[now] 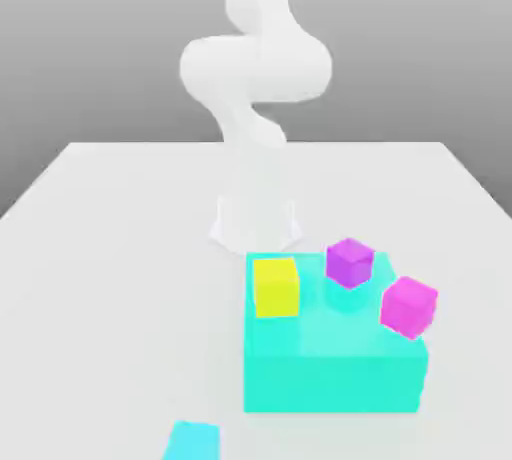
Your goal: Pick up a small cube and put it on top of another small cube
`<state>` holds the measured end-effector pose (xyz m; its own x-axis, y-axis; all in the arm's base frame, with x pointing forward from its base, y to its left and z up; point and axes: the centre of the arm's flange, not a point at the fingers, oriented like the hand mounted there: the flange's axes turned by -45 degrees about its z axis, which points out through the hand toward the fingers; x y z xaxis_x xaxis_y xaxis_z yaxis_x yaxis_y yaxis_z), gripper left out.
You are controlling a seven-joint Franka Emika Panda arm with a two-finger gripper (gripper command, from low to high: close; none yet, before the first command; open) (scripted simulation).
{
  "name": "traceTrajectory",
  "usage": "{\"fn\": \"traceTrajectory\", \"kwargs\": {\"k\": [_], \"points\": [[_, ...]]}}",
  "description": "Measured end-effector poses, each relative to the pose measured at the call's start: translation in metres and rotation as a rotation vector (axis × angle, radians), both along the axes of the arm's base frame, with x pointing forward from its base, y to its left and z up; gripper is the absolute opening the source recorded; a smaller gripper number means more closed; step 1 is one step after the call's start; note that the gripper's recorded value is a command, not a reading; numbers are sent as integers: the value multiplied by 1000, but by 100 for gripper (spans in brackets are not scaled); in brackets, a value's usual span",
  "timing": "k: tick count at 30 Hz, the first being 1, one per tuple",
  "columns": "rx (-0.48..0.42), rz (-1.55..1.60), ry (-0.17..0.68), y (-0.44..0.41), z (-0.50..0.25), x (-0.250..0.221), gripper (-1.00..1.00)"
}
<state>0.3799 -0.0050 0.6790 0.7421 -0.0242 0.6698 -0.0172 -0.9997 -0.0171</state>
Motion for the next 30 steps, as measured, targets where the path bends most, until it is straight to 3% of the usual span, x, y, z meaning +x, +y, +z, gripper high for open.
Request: {"fn": "traceTrajectory", "kwargs": {"k": [7, 15, 27, 30], "points": [[19, -22, 186, -15, -105, 79, 0], [36, -55, 393, -34, -242, 132, 0], [45, -114, 704, -63, -463, 132, 0], [44, -118, 730, -65, -508, 130, 0]]}}
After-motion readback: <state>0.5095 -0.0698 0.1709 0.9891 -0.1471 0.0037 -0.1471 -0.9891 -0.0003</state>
